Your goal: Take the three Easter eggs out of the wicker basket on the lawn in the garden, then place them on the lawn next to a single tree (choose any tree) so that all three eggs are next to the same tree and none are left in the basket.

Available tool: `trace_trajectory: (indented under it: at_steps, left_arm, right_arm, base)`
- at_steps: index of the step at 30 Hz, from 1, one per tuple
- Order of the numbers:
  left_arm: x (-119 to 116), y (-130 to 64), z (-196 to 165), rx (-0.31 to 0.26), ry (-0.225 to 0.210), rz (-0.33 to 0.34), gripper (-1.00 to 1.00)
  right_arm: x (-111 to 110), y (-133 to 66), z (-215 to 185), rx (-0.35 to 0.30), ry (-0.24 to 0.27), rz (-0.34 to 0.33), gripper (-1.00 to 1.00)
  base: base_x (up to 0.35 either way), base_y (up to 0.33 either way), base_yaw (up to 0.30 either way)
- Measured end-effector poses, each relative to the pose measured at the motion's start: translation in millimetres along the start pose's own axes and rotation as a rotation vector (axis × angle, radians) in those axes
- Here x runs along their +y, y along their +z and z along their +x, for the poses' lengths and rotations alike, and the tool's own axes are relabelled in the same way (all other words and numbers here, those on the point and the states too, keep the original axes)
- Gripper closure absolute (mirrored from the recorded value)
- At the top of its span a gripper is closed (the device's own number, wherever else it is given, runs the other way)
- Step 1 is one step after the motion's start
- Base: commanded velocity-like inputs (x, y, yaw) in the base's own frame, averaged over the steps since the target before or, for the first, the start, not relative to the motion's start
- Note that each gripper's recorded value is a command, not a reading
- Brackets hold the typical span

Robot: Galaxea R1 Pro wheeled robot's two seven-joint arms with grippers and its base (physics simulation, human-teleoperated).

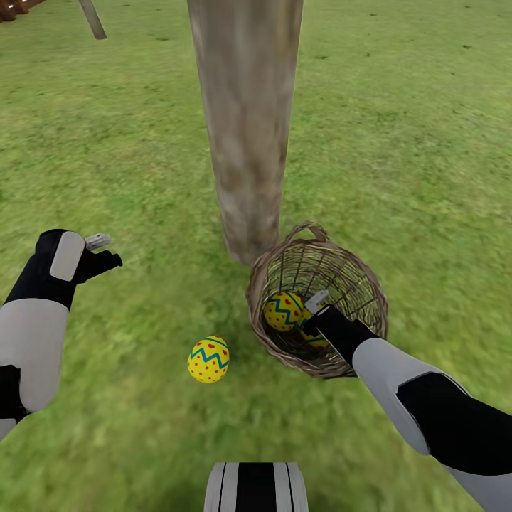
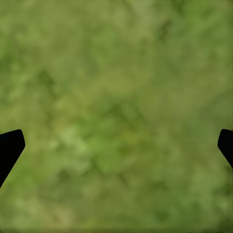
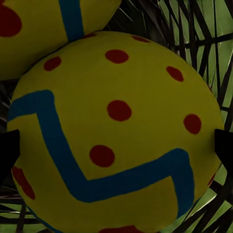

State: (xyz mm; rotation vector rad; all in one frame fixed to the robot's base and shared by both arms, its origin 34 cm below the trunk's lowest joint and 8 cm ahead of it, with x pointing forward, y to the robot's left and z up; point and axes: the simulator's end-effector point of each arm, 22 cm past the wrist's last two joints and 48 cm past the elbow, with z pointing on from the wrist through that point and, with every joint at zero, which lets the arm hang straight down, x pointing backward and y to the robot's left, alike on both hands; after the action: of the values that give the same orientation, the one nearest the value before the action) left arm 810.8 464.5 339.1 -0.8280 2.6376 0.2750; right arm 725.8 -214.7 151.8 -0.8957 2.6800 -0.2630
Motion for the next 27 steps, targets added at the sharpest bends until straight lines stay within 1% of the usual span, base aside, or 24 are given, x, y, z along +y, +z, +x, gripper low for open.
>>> trace_trajectory:
  at_steps: [4, 12, 24, 27]
  left_arm:
    - [0, -0.1, 0, 0.001, 0.0, 0.001, -1.0]
    - [-1, 0.1, 0, 0.002, -0.004, 0.008, -1.0]
    - [-3, -27.8, -13, -0.019, -0.014, 0.031, -1.0]
    - [-3, -35.6, -17, -0.029, -0.014, 0.035, -1.0]
  right_arm:
    - [0, 0.0, 0, 0.001, -0.003, 0.0, 1.0]
    - [-1, 0.3, 1, 0.0, 0.006, -0.002, 1.0]
    - [-21, -24.1, -14, -0.03, 0.005, 0.033, 1.0]
    - [-26, -31.5, -22, -0.051, 0.006, 0.042, 1.0]
  base:
    - [0.0, 0.0, 0.0]
    - [0.0, 0.0, 0.0]
    - [0.0, 0.0, 0.0]
    - [0.0, 0.0, 0.0]
